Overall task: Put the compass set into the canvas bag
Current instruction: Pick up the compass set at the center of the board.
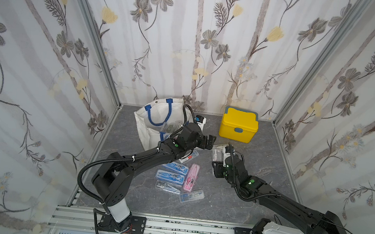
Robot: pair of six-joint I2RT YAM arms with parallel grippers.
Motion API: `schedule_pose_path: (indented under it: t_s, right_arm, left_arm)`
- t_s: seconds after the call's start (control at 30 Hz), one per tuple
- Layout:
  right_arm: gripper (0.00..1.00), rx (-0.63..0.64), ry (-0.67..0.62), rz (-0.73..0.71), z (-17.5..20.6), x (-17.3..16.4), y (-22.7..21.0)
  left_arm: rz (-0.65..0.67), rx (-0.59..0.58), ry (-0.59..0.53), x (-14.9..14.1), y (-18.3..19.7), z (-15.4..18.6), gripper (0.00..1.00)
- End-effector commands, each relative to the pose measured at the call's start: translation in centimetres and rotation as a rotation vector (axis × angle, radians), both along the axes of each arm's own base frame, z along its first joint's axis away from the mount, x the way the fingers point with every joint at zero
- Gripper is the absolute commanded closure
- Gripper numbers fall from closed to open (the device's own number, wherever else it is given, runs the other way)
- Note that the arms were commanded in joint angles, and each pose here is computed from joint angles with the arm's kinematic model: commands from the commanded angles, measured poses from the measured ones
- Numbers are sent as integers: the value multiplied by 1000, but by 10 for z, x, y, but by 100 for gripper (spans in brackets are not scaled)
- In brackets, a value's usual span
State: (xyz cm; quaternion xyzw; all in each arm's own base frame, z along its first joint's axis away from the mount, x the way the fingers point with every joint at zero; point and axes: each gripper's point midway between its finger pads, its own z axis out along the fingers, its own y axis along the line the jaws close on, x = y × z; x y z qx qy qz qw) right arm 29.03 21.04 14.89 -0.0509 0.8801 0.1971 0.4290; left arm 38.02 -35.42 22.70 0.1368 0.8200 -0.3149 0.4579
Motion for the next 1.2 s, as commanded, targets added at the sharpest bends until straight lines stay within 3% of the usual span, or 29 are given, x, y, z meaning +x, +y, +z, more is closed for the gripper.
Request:
schedule_pose_path:
  t_s: [0.0, 0.2, 0.43, 0.67, 0.8, 0.87, 1.17]
  right_arm:
    - [67, 94, -101, 48, 33, 12, 9]
    - [67, 125, -171, 84, 53, 18, 10]
    - [67, 119, -197, 85, 58, 25, 10]
    - [67, 138, -220, 67, 64, 34, 8]
    - [67, 146, -230, 69, 68, 38, 11]
    - [67, 148, -232, 70, 69, 40, 12]
    - [67, 164, -251, 65, 75, 47, 14]
  left_arm:
    - [-83, -110, -10, -6, -15, 20, 0]
    - [-166, -174, 3, -12, -34, 26, 1]
    - [-205, -145, 46, -18, -55, 12, 13]
    - [-186, -130, 86, -19, -56, -1, 30]
    - [-179, -132, 92, -18, -55, -2, 47]
    - [-185, -154, 75, -16, -59, 12, 55]
    - [-195, -172, 87, -16, -62, 13, 76]
